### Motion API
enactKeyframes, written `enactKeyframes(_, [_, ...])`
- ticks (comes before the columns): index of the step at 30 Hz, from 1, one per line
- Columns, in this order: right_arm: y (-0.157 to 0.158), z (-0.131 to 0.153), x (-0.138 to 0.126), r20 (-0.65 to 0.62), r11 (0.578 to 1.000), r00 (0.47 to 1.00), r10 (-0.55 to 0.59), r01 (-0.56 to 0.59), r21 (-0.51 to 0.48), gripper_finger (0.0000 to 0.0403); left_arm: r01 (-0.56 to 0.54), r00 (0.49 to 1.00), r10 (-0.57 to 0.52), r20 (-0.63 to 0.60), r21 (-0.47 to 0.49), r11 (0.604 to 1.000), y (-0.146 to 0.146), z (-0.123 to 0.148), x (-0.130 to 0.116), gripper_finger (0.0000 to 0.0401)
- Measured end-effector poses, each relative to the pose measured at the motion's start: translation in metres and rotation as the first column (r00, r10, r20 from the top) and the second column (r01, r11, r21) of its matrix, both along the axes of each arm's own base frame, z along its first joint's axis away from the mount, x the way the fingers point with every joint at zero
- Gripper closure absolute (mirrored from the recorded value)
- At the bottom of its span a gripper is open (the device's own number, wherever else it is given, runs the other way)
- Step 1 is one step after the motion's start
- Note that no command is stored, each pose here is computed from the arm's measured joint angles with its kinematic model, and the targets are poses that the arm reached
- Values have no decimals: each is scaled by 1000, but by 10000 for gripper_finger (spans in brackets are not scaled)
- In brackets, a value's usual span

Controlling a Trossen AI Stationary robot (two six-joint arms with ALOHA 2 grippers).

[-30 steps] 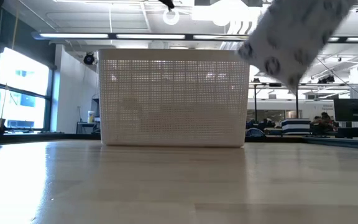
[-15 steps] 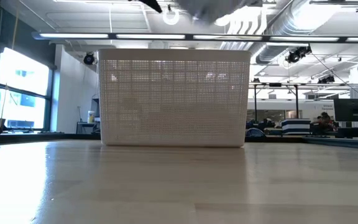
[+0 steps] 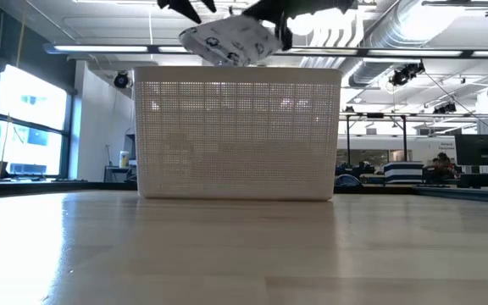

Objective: Pick & place medical supplies in basket/bin
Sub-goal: Put the mailer bag into the white bin

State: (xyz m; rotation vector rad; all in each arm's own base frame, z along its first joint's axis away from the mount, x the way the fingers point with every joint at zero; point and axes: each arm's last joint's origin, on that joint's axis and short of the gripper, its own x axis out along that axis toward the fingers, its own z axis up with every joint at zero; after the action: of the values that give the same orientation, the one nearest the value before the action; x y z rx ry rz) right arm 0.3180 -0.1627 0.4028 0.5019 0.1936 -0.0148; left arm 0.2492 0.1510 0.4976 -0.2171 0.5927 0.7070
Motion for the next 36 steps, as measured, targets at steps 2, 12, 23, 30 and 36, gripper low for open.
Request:
enactKeyframes(2, [-15, -8, 7, -17, 1000, 1000, -22, 22, 18, 403, -4, 1000, 4, -15, 13, 1000, 7, 0, -4, 65])
enactKeyframes(12, [-53, -11, 17, 155, 986, 988, -6, -21, 167, 403, -14, 999, 14, -29, 7, 1000, 27, -1, -19, 65])
enactKeyframes(23, [-57, -33, 13, -31, 976, 999, -42, 48, 211, 403, 37, 997, -36, -64, 18, 999, 33, -7, -18, 65])
enactKeyframes(30, [-55, -49, 9, -190, 960, 978, -84, 131, 247, 403, 69, 994, -71, -87, -17, 997, 36, -18, -14, 65])
enactKeyframes(36, [-50, -66, 0, -380, 926, 920, -95, 221, 305, 403, 86, 991, -89, -97, -31, 996, 37, -22, -12, 65])
